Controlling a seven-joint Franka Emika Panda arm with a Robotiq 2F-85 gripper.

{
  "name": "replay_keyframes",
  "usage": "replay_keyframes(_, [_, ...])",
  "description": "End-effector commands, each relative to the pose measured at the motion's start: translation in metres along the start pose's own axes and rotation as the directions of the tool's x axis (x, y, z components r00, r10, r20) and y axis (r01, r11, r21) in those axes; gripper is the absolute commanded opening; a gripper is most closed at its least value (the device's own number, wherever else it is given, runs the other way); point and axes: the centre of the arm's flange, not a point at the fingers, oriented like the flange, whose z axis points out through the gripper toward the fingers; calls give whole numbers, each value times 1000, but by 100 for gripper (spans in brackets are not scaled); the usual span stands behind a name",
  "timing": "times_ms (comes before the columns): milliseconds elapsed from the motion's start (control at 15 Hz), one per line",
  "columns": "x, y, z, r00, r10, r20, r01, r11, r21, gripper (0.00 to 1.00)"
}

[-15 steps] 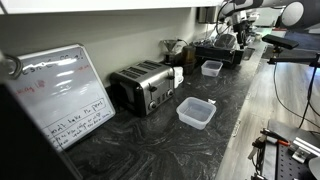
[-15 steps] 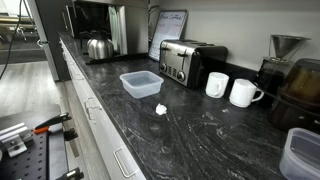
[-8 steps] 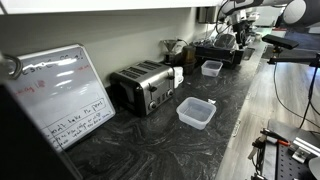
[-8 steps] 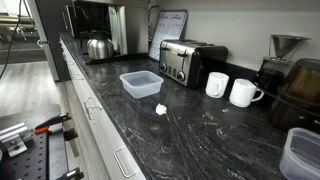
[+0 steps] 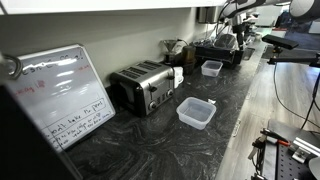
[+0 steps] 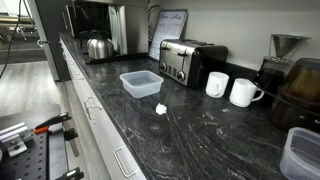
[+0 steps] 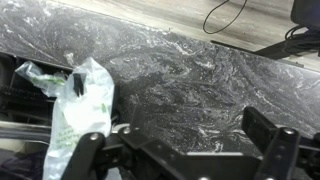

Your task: Pick the pen and place it in the bowl on the right, slide the bowl on the left to the right and then move the white cup to the left

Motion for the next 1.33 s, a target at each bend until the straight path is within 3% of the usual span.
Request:
replay_keyframes(0, [-34,-60,37,986,-167,-4,167,985,-32,100])
replay_keyframes(333, [-35,-78,55,963,-271,2,271,961,-47,100])
replay_keyframes(600, [-28,-98,67,988,-87,-124,101,990,103,100])
replay_keyframes(800, [-23,-131,72,972,20,-234,15,989,148,100])
replay_keyframes(867, [-9,-84,66,984,-28,-175,57,986,160,100])
replay_keyframes(1267, [-10,-86,66,984,-20,-176,48,986,158,100])
